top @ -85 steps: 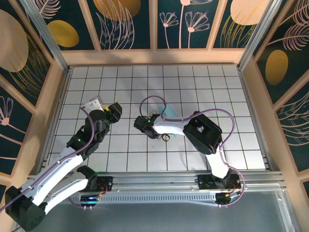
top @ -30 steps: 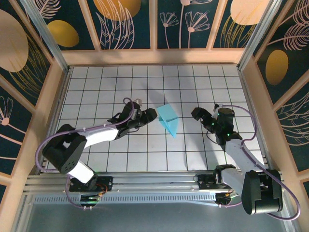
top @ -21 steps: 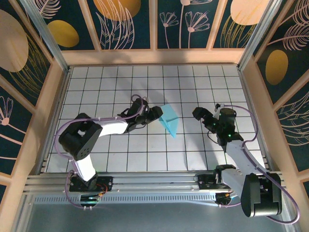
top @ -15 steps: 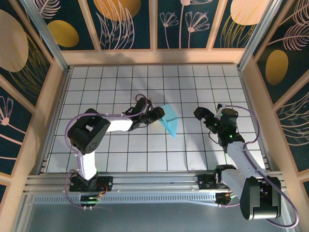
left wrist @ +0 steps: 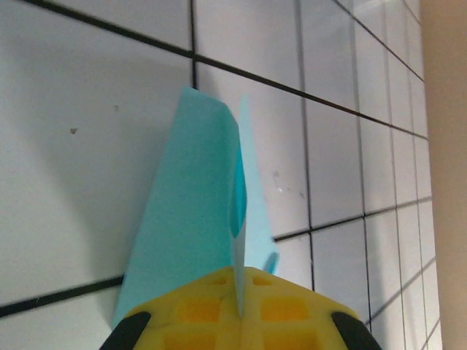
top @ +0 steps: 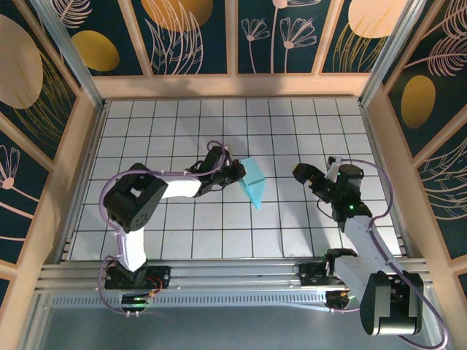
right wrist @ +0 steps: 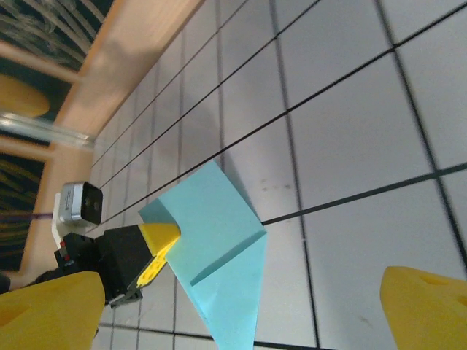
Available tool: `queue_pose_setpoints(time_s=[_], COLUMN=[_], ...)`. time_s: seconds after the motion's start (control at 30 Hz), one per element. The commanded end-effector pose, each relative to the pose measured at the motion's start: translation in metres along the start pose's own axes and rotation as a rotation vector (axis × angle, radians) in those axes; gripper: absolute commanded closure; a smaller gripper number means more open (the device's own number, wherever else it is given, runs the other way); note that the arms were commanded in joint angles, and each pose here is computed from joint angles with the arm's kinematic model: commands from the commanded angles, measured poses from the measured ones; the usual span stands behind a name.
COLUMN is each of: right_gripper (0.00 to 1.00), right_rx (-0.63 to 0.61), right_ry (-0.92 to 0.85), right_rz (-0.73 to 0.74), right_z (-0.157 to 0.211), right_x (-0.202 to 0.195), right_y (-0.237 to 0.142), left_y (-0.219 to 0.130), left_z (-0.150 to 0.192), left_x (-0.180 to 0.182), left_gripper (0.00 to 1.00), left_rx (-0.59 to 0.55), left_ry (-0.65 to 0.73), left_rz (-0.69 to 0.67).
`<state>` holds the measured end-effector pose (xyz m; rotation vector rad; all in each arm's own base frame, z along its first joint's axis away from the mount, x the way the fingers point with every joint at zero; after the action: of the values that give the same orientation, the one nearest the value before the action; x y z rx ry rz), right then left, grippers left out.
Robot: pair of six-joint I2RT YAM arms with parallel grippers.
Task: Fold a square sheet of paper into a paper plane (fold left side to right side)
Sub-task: Pick up the paper from the center of the table.
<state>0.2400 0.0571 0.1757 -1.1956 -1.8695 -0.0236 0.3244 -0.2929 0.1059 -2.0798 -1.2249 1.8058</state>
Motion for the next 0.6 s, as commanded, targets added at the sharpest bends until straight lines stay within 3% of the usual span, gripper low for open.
queue_pose_setpoints(time_s=[0.0,0.3,0.57], right_gripper=[0.04,0.06,0.06], right_rx=[0.053,0.209,0.303], right_ry=[-0.093,-0.201,-0.290], right_rz=[-0.191,-0.447,-0.617], right_z=[0.003,0.033,0.066], right_x=[0.017,0.040,0.070], right_y=[0.002,0.020,0.046], left_y=[-0.034,-0.115,-0.147], left_z=[-0.003,0.015,0.027], left_x=[-0.015,-0.015,-0.027], left_gripper=[1.00,1.00,1.00], left_rx=[-0.004,0.032,0.047], left_ry=[0.159,0.343,0.433], left_rz=[0.076,0.352,0.482])
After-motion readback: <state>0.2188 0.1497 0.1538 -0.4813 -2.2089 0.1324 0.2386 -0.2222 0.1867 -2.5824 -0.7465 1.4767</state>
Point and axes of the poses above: each hand's point on the last joint's axis, 136 mm out from that joint toward the fingers, its own y axis out along the fingers, its own x axis along the line the jaws close on, z = x × y, the point moved 7 cm from there along -y, back along the fingers, and after that the axes turned 7 degrees about -y, right-handed, at the moved point
